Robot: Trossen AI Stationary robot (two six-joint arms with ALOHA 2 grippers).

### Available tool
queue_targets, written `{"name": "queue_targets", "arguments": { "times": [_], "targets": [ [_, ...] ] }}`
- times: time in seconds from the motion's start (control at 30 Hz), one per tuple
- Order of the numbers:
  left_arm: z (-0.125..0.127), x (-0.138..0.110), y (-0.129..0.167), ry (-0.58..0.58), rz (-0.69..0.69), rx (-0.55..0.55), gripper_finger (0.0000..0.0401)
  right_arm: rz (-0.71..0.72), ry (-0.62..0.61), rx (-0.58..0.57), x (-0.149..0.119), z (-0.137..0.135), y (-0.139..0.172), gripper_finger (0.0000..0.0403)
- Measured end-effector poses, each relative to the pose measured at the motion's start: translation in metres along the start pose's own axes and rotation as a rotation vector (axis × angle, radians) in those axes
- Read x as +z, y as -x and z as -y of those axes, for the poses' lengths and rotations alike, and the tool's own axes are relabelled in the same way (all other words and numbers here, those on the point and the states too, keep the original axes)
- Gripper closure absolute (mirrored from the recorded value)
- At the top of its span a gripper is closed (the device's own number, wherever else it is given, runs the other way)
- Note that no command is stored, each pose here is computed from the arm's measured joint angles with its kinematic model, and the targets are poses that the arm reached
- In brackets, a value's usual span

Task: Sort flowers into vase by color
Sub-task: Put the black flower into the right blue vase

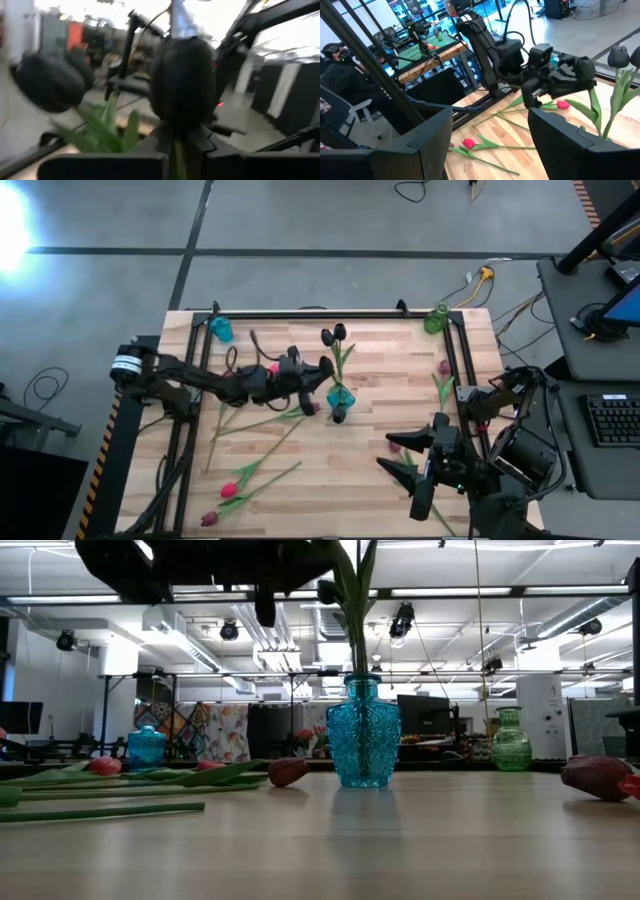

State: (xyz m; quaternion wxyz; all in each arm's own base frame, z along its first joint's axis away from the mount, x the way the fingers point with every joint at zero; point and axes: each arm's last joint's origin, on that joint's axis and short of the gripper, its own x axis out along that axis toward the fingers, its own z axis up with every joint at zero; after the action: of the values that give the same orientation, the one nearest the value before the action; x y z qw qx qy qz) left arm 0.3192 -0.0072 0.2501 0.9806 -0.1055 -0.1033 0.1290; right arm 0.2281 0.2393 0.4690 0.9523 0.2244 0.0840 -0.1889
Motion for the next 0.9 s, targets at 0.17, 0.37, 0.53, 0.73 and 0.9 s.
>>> {"name": "queue_targets", "arguments": {
  "times": [0.17, 0.37, 0.53, 0.73, 0.9],
  "targets": [
    [0.002, 0.006, -0.006, -0.049, -0.153, 0.044, 0.0356, 0.0, 0.0, 0.0, 0.0, 0.0, 0.0, 0.0152],
    [0.009, 0.028, -0.012, -0.144, -0.345, 0.072, 0.0292, 0.0, 0.008, 0.0, 0.0, 0.0, 0.0, 0.0152],
    [0.012, 0.049, -0.01, -0.242, -0.53, 0.093, 0.0248, 0.0, 0.033, -0.001, 0.0, 0.0, 0.0, 0.0152],
    [0.013, 0.075, 0.003, -0.279, -0.658, 0.111, 0.0214, -0.001, 0.063, -0.003, 0.0, 0.001, 0.0, 0.0152],
    [0.011, 0.1, 0.02, -0.275, -0.74, 0.134, 0.0208, -0.002, 0.087, -0.005, 0.0, 0.001, 0.0, 0.0152]
  ]
}}
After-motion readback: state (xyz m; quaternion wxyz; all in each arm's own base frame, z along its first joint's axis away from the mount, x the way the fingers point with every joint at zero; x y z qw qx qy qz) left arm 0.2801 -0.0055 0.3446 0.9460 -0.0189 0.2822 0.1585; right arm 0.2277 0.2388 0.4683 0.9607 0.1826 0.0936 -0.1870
